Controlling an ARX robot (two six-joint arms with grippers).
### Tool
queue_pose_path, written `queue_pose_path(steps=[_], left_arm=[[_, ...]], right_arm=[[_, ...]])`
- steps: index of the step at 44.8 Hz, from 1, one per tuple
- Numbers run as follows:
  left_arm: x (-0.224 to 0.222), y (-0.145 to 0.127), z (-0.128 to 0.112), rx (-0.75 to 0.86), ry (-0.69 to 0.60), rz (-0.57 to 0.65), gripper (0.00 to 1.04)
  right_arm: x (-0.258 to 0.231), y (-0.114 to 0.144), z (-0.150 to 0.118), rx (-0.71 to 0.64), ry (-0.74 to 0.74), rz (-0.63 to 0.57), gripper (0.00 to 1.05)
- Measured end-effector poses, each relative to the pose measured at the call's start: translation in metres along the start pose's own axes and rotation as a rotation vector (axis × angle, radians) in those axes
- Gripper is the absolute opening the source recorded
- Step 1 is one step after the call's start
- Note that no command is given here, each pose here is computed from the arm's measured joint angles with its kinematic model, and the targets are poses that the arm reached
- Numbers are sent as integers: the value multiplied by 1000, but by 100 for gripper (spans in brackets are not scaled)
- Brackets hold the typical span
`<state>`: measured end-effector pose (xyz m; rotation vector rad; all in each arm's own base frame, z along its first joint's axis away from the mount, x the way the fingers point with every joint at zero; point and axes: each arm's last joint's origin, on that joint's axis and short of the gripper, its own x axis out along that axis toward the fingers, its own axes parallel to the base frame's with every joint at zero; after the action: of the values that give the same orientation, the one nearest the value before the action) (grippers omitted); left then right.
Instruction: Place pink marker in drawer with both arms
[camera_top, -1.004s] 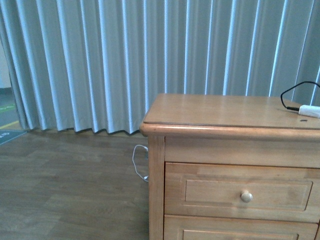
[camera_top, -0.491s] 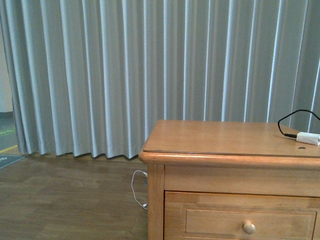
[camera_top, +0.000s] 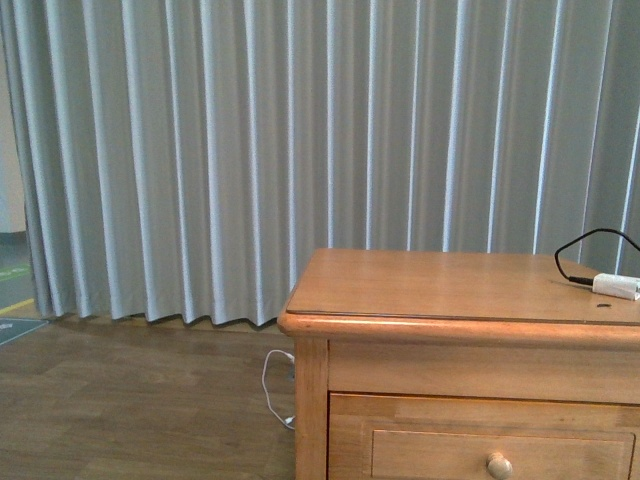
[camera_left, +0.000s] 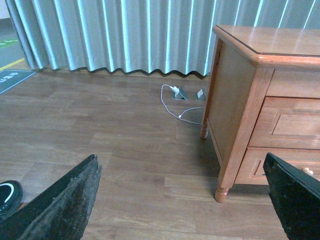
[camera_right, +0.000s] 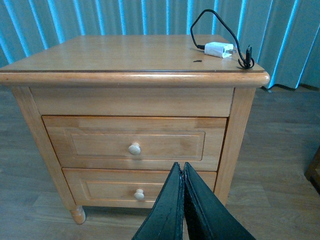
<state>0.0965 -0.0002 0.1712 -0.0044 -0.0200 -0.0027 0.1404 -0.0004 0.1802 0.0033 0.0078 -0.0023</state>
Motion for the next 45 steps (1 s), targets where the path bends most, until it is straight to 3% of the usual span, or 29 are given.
queue_pose_path(steps=[13,45], left_arm=[[0,0,0,0,0,0,98],[0,0,0,0,0,0,98]], right_arm=[[-14,0,-13,0,-7,0,1],[-33,0,-13,0,-16,0,1]])
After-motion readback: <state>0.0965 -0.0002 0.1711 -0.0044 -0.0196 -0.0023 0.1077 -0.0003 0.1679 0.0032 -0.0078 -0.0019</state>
